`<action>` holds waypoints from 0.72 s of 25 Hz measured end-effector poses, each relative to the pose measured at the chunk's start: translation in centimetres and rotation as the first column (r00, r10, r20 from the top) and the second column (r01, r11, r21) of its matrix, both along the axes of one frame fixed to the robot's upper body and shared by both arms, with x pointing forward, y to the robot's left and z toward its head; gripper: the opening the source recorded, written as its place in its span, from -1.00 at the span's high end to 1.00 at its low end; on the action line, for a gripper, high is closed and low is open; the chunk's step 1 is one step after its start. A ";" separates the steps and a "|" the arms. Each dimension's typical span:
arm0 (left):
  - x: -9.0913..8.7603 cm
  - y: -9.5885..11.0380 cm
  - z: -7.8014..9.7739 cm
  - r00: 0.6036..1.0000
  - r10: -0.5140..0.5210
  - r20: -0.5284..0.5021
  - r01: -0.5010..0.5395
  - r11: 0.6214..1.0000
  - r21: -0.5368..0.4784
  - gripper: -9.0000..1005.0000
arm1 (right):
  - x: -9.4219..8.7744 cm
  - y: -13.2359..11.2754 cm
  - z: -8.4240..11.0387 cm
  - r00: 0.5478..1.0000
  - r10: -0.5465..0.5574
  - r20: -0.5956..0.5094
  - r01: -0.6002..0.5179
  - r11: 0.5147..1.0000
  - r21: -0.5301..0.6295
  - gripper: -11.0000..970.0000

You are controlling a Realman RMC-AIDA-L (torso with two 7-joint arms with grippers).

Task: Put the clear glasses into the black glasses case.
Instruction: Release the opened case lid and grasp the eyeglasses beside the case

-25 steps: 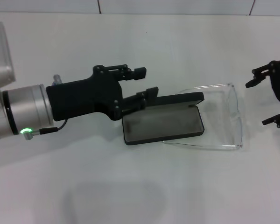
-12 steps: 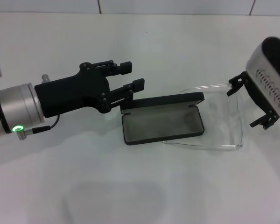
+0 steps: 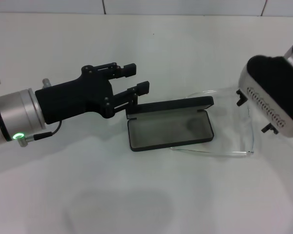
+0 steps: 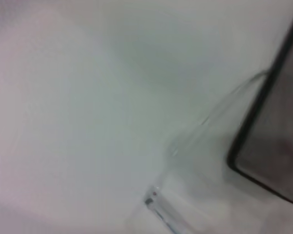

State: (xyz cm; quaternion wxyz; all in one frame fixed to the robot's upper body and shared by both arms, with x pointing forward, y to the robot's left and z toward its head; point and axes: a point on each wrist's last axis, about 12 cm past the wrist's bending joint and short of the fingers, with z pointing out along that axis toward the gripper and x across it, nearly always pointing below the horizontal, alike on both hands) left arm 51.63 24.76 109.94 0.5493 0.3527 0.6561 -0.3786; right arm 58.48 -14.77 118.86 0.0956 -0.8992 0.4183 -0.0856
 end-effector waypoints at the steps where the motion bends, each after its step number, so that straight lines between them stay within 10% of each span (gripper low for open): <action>1: 0.0 0.0 0.0 1.000 0.000 0.000 0.000 1.000 0.000 -0.03 | -0.1 0.2 -0.4 1.000 0.011 -0.004 -0.011 1.000 -0.011 -0.58; 18: 0.0 0.3 -0.3 1.000 0.017 0.007 -0.017 1.000 -0.004 -0.03 | 0.6 1.7 -3.3 0.997 0.075 -0.002 -0.075 0.995 -0.064 -0.52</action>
